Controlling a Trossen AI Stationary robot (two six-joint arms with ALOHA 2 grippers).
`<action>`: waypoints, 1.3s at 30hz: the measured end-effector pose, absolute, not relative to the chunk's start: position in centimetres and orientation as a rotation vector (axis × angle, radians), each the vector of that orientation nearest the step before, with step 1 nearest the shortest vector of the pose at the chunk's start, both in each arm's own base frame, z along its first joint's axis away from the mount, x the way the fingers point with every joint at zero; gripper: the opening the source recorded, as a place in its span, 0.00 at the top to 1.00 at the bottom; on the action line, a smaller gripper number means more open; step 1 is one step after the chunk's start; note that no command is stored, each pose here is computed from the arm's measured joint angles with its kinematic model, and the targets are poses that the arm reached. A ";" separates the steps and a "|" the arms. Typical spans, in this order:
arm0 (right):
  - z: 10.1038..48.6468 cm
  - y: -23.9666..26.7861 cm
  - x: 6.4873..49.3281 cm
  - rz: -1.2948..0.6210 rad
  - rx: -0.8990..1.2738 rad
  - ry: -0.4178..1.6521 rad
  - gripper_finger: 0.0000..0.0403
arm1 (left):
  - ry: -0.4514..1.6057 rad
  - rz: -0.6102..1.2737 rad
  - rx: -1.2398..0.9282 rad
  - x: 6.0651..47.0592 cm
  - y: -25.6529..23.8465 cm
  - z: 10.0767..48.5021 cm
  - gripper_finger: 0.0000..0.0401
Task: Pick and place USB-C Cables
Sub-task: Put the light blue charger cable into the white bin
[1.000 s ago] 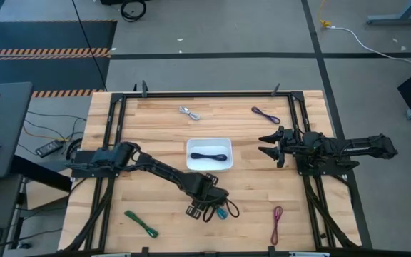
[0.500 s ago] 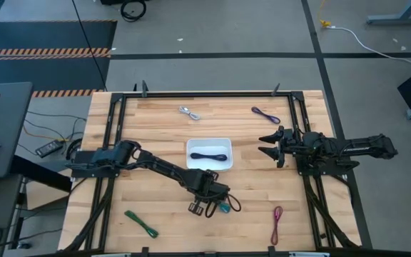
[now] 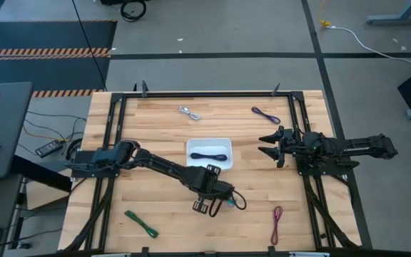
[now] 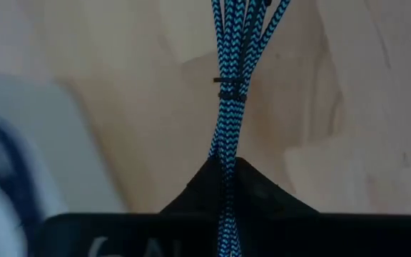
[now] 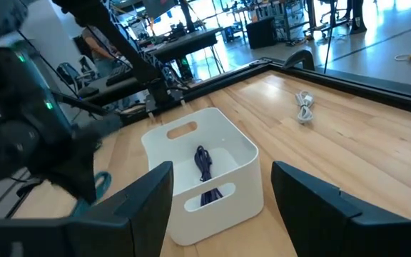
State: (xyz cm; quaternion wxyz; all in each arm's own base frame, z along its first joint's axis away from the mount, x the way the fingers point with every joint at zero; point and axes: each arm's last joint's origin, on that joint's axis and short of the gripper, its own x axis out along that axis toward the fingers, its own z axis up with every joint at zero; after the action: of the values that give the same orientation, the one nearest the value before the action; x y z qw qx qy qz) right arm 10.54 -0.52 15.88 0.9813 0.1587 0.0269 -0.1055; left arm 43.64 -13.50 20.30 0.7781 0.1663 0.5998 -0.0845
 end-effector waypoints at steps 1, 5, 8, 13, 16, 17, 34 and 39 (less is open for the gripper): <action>15.9 -0.5 10.5 -0.212 0.319 0.054 0.39 | 1.298 -0.165 0.371 43.7 -13.4 20.9 0.95; 15.9 -0.5 10.5 -0.212 0.319 0.055 0.39 | 1.310 -0.100 0.393 43.8 -12.3 22.7 0.95; 15.9 -0.5 10.5 -0.212 0.319 0.055 0.39 | 1.290 -0.064 0.364 44.3 -11.1 23.8 0.95; 15.9 -0.5 10.5 -0.196 0.321 0.058 0.39 | 1.289 -0.017 0.317 44.7 -8.9 24.5 0.95; 15.8 -0.5 10.5 -0.190 0.320 0.063 0.39 | 1.279 0.010 0.291 44.6 -7.5 25.3 0.95; 15.8 -0.5 10.5 -0.189 0.320 0.063 0.39 | 1.278 0.015 0.284 44.5 -7.1 25.7 0.95; 15.8 -0.4 10.6 -0.165 0.321 0.075 0.39 | 1.222 0.061 0.169 44.2 -2.6 28.2 0.95; 15.7 -0.4 10.6 -0.163 0.328 0.077 0.39 | 1.154 0.054 0.152 43.5 -2.9 30.2 0.95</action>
State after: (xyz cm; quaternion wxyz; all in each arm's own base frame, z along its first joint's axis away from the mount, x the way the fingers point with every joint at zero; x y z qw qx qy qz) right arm 10.59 -0.37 15.74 0.9825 0.1629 0.0385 -0.0813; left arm 43.47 -2.93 30.17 0.8350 0.0718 0.5449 0.0255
